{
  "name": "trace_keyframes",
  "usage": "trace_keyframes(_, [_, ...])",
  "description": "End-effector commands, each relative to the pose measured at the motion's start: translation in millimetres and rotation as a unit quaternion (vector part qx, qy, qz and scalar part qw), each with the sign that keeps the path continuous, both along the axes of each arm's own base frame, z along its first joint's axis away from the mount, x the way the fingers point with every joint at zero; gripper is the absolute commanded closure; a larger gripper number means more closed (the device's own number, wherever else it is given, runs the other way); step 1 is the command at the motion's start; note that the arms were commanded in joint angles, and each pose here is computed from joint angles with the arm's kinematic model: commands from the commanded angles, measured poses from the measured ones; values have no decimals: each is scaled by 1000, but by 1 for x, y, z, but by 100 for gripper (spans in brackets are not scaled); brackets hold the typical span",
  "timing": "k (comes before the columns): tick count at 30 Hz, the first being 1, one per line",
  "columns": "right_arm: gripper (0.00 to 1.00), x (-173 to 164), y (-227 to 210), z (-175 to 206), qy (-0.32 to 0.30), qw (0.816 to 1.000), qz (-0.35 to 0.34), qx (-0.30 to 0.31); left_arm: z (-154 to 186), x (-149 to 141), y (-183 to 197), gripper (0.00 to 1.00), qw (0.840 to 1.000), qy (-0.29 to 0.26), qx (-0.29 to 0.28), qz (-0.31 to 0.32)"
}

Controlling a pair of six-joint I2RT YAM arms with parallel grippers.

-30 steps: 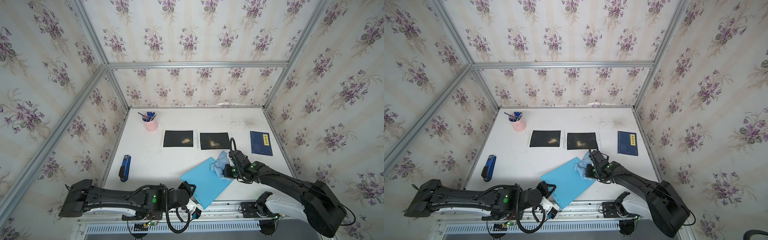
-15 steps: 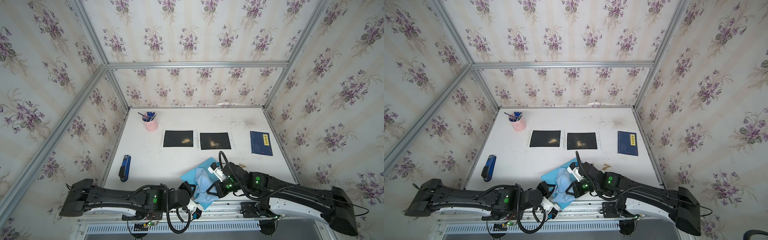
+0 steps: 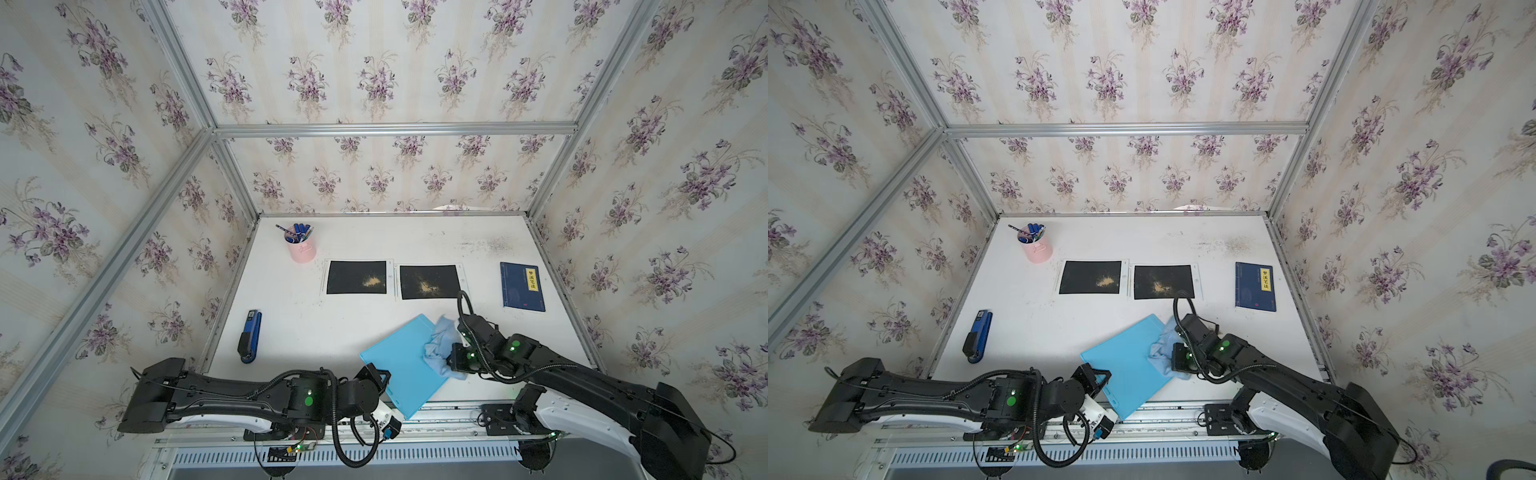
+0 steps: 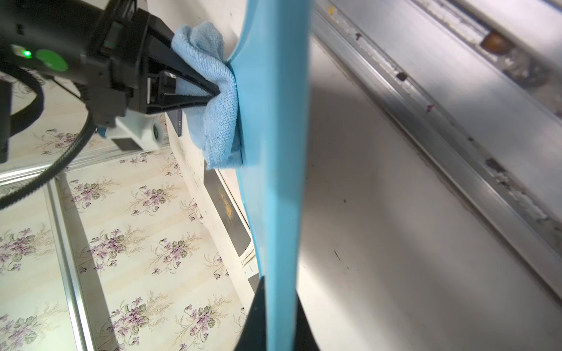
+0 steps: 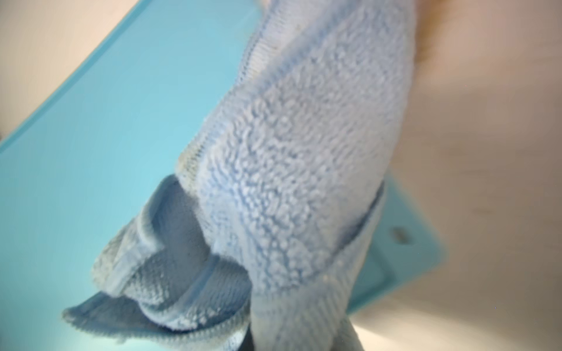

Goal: Wipe the drawing tablet
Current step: Wipe the dirt from the drawing tablet.

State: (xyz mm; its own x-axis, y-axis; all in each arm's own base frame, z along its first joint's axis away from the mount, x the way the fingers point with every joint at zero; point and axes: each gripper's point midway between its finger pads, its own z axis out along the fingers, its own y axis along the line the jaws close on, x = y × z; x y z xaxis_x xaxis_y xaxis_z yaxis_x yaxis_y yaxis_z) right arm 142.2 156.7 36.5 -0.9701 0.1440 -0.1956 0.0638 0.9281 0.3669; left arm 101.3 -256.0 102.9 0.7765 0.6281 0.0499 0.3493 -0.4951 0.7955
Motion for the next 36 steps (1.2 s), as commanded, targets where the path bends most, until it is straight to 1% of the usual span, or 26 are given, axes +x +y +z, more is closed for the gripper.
trace_keyframes(1, [100, 3, -61, -2, -1, 986, -130, -106, -5, -1, 5, 100, 1000, 2, 17, -5])
trace_keyframes(4, [100, 15, -67, 15, -23, 978, -181, -101, 0, -1, 4, 100, 1000, 0, 7, -5])
trace_keyframes(7, [100, 31, -63, 44, -67, 976, -188, -83, 12, -1, 2, 100, 1000, 0, -18, -1])
trace_keyframes(9, [100, 43, -64, 69, -111, 973, -191, -72, 26, -1, -2, 100, 999, 8, -53, 5])
trace_keyframes(11, [100, 55, -64, 98, -164, 967, -187, -57, 50, 2, -6, 100, 994, 26, -105, 34])
trace_keyframes(13, [100, 63, -65, 121, -208, 960, -185, -43, 74, 6, -8, 100, 986, 48, -146, 64])
trace_keyframes(15, [100, 69, -70, 139, -240, 951, -188, -46, 104, 10, -9, 100, 974, 74, -192, 100])
trace_keyframes(17, [100, 74, -76, 152, -261, 944, -194, -62, 138, 14, -12, 100, 950, 126, -246, 146])
trace_keyframes(18, [100, 76, -78, 157, -265, 941, -195, -71, 150, 16, -12, 100, 939, 150, -264, 164])
trace_keyframes(19, [100, 78, -82, 160, -269, 939, -199, -83, 164, 17, -14, 100, 924, 181, -283, 184])
trace_keyframes(21, [100, 82, -88, 166, -274, 933, -208, -109, 181, 18, -18, 100, 897, 248, -298, 213])
trace_keyframes(22, [100, 84, -91, 170, -278, 929, -213, -119, 187, 20, -20, 100, 881, 284, -303, 229])
trace_keyframes(24, [100, 86, -98, 175, -283, 923, -221, -139, 195, 23, -22, 100, 838, 368, -308, 259])
trace_keyframes(25, [100, 88, -100, 177, -288, 920, -221, -145, 197, 29, -22, 100, 808, 410, -313, 283])
trace_keyframes(26, [100, 89, -101, 180, -294, 918, -221, -149, 199, 40, -18, 100, 772, 443, -327, 317])
trace_keyframes(27, [100, 90, -105, 181, -295, 916, -224, -155, 201, 45, -16, 100, 741, 478, -333, 334])
trace_keyframes(28, [100, 90, -107, 183, -297, 914, -227, -159, 202, 51, -15, 100, 706, 521, -336, 344])
trace_keyframes(29, [100, 90, -111, 184, -298, 912, -231, -164, 204, 50, -16, 100, 674, 567, -335, 335])
trace_keyframes(30, [100, 89, -114, 184, -299, 910, -234, -169, 208, 50, -16, 100, 649, 600, -339, 323])
trace_keyframes(32, [100, 88, -119, 183, -298, 909, -233, -175, 216, 51, -16, 100, 602, 651, -353, 297])
trace_keyframes(33, [100, 88, -120, 182, -298, 909, -232, -177, 222, 51, -15, 100, 583, 673, -358, 282])
trace_keyframes(34, [100, 88, -121, 181, -298, 909, -231, -177, 228, 51, -15, 100, 554, 703, -360, 264])
trace_keyframes(35, [100, 88, -121, 179, -296, 910, -229, -178, 232, 53, -14, 100, 521, 733, -361, 247])
trace_keyframes(36, [100, 88, -120, 177, -295, 911, -225, -178, 237, 56, -14, 100, 498, 752, -364, 233])
